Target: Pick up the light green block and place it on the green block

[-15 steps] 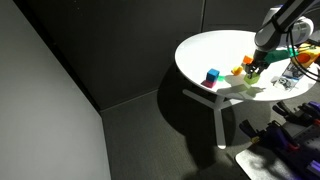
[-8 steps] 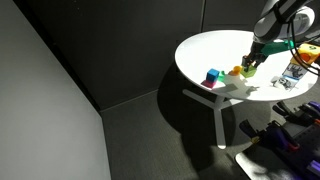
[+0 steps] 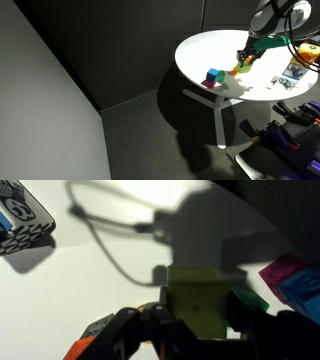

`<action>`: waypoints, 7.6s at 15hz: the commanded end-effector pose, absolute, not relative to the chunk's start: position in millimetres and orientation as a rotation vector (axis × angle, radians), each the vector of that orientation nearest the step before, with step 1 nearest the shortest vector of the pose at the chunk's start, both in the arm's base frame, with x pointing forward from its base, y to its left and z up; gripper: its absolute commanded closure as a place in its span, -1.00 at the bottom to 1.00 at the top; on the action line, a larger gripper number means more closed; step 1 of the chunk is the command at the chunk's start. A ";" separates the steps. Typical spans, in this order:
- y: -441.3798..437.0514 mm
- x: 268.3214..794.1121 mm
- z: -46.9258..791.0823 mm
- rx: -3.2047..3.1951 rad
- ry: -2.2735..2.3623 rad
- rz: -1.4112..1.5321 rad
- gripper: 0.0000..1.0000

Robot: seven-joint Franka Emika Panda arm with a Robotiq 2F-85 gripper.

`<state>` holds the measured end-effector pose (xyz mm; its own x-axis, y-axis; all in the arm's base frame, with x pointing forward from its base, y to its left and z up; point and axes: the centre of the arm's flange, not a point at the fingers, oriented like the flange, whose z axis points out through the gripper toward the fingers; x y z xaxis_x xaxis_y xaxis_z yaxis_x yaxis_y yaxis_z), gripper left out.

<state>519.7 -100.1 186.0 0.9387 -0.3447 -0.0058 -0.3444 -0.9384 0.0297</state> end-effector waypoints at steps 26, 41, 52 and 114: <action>-58.6 625.9 164.7 3.048 -0.750 -0.149 0.43; -39.7 638.9 147.7 3.028 -0.809 -0.177 0.43; -43.1 636.1 142.4 3.005 -0.833 -0.184 -0.59; -82.8 471.1 324.6 3.122 -0.413 -0.167 -1.00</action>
